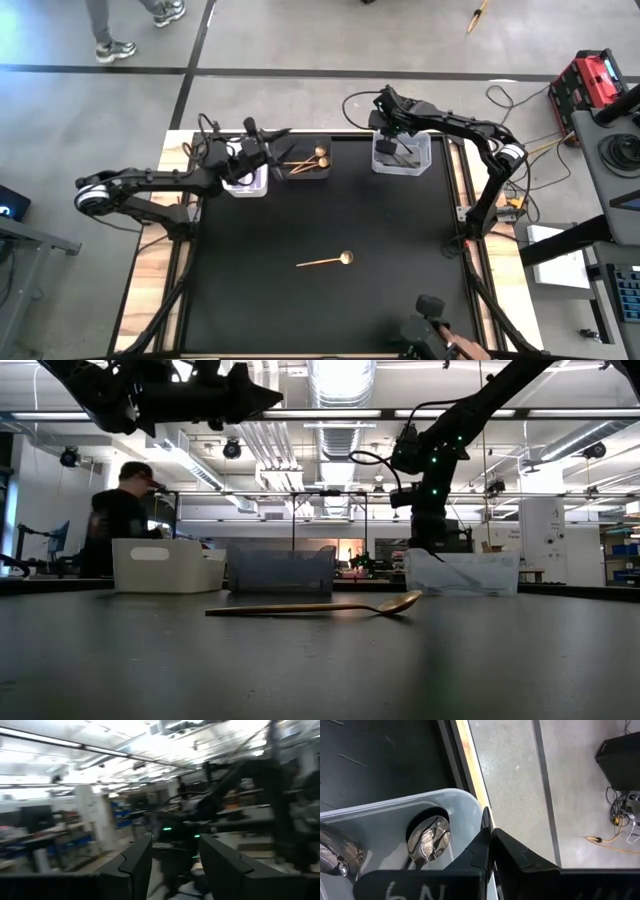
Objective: Sort silverware by color (type)
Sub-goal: Put the black spoon into the transparent bin
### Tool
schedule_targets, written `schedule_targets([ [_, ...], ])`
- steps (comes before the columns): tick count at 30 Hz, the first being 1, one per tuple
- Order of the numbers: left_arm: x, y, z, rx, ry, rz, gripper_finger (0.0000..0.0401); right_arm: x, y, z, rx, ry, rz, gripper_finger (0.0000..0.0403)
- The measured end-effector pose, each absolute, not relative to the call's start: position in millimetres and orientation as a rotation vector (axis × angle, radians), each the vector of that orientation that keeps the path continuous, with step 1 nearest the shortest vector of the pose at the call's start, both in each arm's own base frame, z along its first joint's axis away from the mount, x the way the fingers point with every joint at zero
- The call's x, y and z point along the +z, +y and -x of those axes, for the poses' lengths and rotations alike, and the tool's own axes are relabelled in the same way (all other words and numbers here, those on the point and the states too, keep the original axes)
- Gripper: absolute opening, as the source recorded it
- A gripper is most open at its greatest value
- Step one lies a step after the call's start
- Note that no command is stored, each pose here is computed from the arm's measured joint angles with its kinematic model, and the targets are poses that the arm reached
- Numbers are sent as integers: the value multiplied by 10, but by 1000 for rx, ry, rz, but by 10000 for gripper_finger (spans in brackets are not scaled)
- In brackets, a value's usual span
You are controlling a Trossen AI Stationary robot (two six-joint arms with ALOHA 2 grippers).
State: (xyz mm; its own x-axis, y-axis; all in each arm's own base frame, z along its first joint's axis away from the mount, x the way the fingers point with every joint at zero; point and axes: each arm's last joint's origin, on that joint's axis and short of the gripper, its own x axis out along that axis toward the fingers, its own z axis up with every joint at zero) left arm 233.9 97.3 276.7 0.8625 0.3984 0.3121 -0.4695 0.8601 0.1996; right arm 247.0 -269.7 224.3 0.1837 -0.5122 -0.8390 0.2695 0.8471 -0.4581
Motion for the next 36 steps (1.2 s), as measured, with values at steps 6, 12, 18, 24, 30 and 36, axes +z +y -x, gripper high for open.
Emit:
schedule_targets([
  [6, 2772, 1027, -2296, 665, -230, -264, 145, 2227, -2677, -2445, -555, 1310, 211, 12],
  [12, 2776, 1033, -2290, 692, -218, -300, 145, 2192, -2627, -2397, -525, 1374, 166, 12],
  [18, 2802, 1029, -2280, 697, -240, -315, 145, 2187, -2617, -2392, -523, 1376, 147, 12],
  [24, 2801, 1031, -2280, 699, -234, -326, 145, 2184, -2610, -2394, -513, 1364, 122, 12],
  [30, 2800, 1031, -2280, 699, -234, -326, 145, 2183, -2610, -2398, -513, 1357, 114, 12],
  [36, 2801, 1031, -2280, 699, -234, -326, 145, 2181, -2601, -2406, -481, 1335, 95, 12],
])
